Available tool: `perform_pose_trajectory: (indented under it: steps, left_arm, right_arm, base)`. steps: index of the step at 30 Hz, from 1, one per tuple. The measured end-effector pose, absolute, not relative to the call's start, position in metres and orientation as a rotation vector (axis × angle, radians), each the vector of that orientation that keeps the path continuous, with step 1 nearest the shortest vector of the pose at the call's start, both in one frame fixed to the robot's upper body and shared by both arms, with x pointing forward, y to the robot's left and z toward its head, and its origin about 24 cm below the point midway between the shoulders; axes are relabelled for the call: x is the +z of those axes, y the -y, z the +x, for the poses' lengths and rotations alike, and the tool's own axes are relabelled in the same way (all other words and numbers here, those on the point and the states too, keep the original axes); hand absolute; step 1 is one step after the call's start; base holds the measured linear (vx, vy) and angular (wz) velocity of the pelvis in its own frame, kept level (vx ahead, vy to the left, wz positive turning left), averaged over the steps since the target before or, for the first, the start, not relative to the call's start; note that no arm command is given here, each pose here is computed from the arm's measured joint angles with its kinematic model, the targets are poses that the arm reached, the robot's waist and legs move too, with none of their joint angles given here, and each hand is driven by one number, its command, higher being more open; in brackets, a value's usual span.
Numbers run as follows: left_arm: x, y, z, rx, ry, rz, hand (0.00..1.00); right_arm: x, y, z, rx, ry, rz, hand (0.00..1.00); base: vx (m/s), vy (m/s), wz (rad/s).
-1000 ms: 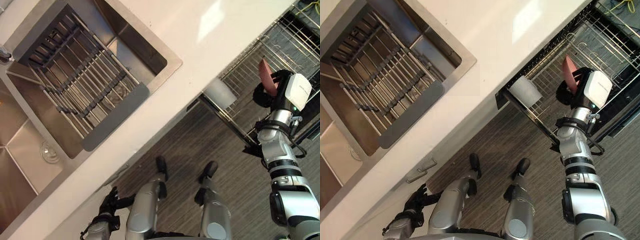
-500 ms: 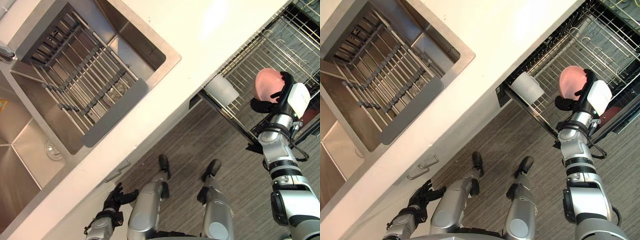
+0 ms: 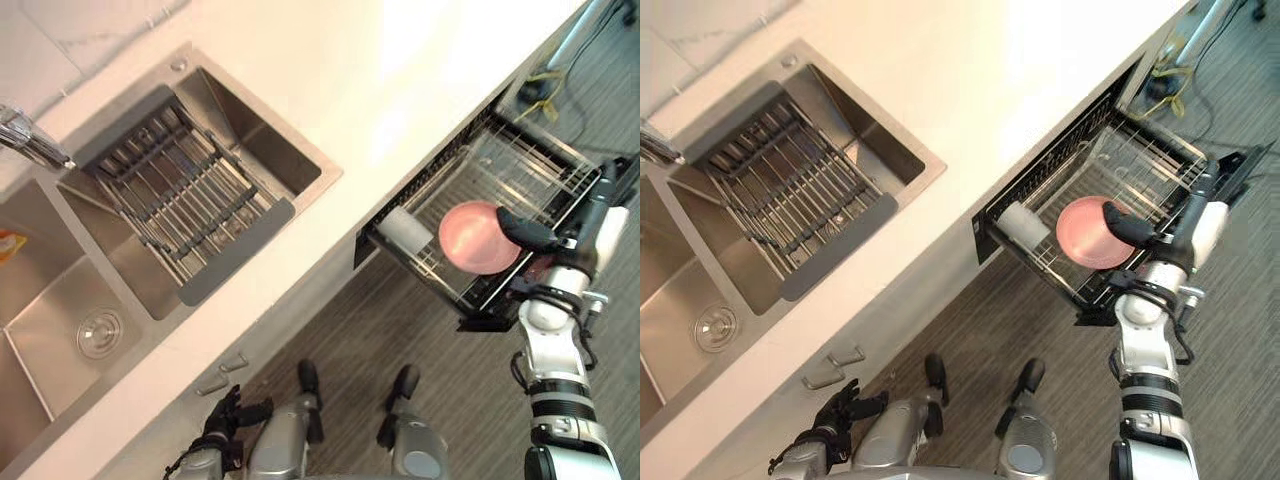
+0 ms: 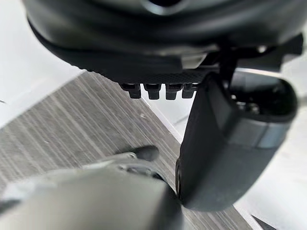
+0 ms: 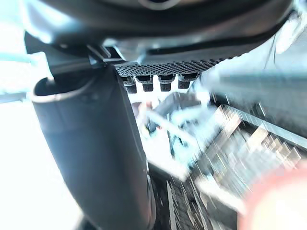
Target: Walk over to the sink, pick up the cup, carry it to the dishwasher, place the cup inside the dishwasher, then close the dishwasher door
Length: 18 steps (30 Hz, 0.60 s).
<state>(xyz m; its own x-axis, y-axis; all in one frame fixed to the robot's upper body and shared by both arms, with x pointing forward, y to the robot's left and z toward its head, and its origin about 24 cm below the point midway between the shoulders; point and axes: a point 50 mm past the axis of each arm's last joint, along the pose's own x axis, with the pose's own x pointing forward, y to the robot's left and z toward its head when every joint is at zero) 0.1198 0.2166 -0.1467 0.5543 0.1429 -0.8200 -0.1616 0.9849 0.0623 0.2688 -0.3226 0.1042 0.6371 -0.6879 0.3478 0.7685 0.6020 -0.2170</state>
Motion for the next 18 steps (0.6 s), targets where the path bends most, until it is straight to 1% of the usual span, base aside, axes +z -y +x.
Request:
perform_pose_trajectory:
  steps: [2, 3, 6, 7, 8, 10, 12, 15, 18]
  left_arm:
    - [-0.151, -0.217, 0.106, 0.200, -1.000, -0.039, 1.00]
    - [-0.152, -0.217, 0.103, 0.203, -1.009, -0.040, 1.00]
    - [-0.155, -0.219, 0.088, 0.236, -1.039, -0.058, 1.00]
    - [-0.155, -0.219, 0.086, 0.237, -1.043, -0.058, 1.00]
    - [-0.156, -0.220, 0.082, 0.237, -1.052, -0.054, 1.00]
    - [-0.156, -0.220, 0.081, 0.236, -1.057, -0.054, 1.00]
    - [-0.156, -0.219, 0.083, 0.230, -1.051, -0.055, 1.00]
    - [-0.155, -0.216, 0.092, 0.210, -1.031, -0.058, 1.00]
    - [-0.153, -0.205, 0.104, 0.193, -0.992, -0.107, 1.00]
  right_arm:
    - [0.102, 0.347, 0.251, -0.973, 0.227, -0.268, 1.00]
    - [0.101, 0.353, 0.245, -1.008, 0.223, -0.243, 1.00]
    - [0.089, 0.384, 0.211, -1.195, 0.189, -0.093, 1.00]
    - [0.085, 0.389, 0.205, -1.224, 0.179, -0.058, 1.00]
    - [0.077, 0.397, 0.196, -1.274, 0.154, 0.020, 0.00]
    - [0.061, 0.405, 0.185, -1.324, 0.106, 0.134, 0.00]
    - [0.041, 0.407, 0.179, -1.328, 0.050, 0.270, 0.00]
    - [0.033, 0.405, 0.183, -1.296, 0.042, 0.383, 0.00]
    - [0.037, 0.402, 0.197, -1.225, 0.085, 0.483, 0.00]
  base:
    - [0.03, 0.011, -0.13]
    - [0.03, 0.011, -0.05]
    - [0.02, 0.012, -0.07]
    - [0.02, 0.008, -0.11]
    - [0.00, 0.010, -0.14]
    - [-0.02, 0.009, -0.20]
    - [-0.05, 0.003, -0.31]
    - [-0.04, 0.003, -0.17]
    - [-0.02, 0.011, -0.16]
